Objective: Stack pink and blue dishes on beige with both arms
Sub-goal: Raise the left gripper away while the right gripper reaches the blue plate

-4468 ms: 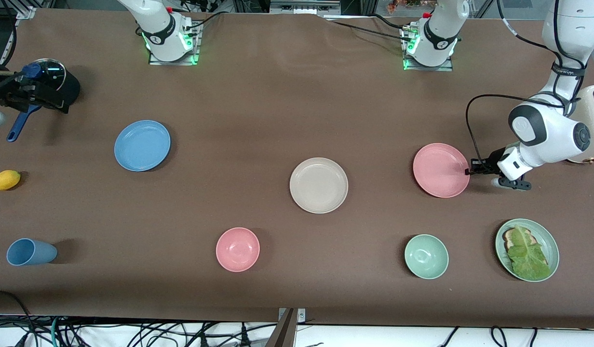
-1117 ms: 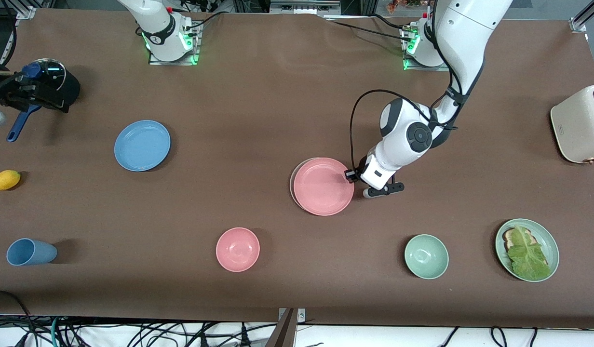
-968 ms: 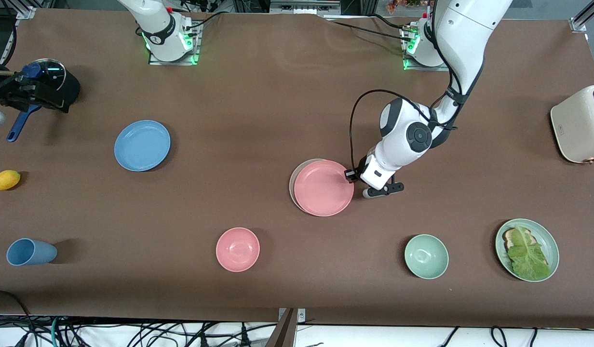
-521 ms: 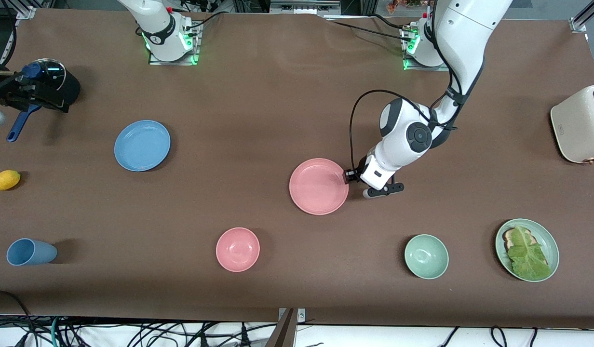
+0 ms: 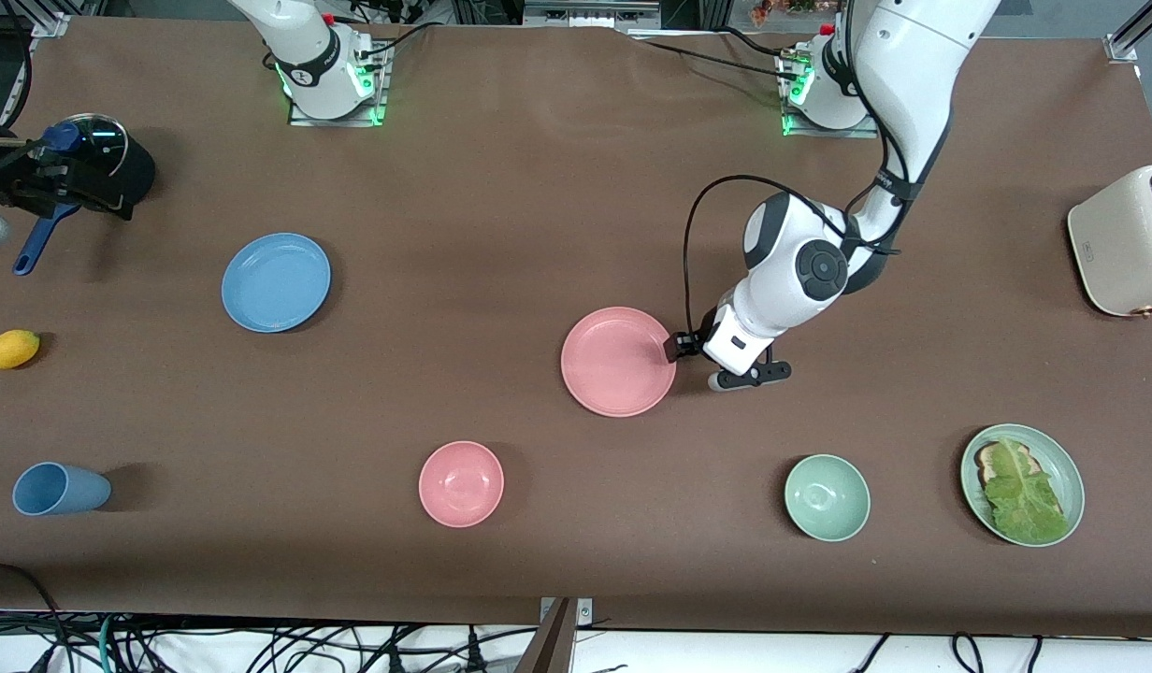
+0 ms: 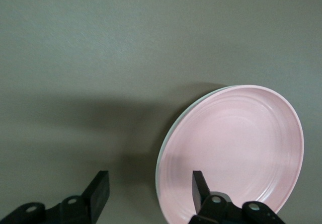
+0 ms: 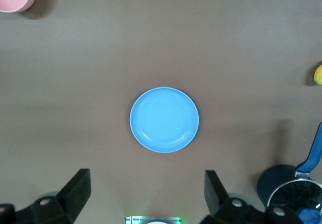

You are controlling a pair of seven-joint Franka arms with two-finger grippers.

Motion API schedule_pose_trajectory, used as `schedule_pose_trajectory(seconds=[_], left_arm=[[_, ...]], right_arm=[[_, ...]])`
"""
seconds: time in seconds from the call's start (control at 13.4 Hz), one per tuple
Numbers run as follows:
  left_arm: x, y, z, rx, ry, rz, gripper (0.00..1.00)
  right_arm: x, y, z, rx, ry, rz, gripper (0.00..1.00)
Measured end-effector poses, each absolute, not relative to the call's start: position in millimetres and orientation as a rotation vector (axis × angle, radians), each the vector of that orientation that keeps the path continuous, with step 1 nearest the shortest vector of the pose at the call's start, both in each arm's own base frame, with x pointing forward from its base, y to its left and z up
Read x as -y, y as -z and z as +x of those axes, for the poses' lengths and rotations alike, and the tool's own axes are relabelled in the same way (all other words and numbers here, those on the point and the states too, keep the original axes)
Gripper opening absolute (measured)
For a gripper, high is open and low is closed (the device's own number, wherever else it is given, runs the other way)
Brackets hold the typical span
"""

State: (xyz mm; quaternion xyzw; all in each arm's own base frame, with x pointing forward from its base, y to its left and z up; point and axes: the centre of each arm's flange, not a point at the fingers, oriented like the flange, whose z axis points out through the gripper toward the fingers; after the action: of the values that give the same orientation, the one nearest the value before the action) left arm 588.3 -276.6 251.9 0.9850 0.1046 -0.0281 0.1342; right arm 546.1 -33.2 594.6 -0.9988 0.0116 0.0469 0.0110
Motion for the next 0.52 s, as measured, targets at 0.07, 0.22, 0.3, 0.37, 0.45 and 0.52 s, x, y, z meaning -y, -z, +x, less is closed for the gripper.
schedule_pose_trajectory(seconds=[0.07,0.22,0.3,0.37,0.45,0.52], left_arm=[[272,-268,594,-0.289,0.118,2.87,0.78],[260,-304,607,-0.284,0.185,2.88,0.87],[253,-321,613,-0.277,0.201,2.894,0.87],[245,-335,620,-0.255,0.202,2.931,0.91],[238,-347,625,-0.231,0.203,2.969,0.91],[233,-357,629,-0.214,0.21,2.994,0.91]], right_arm=[[34,-592,546,-0.037,-0.158,-3.121,1.0],[40,-580,546,-0.023,-0.213,-3.125,1.0],[46,-572,547,-0.021,-0.237,-3.122,1.0],[55,-561,548,-0.035,-0.269,-3.117,1.0],[69,-545,550,-0.059,-0.309,-3.11,1.0],[84,-526,555,-0.072,-0.338,-3.105,1.0]])
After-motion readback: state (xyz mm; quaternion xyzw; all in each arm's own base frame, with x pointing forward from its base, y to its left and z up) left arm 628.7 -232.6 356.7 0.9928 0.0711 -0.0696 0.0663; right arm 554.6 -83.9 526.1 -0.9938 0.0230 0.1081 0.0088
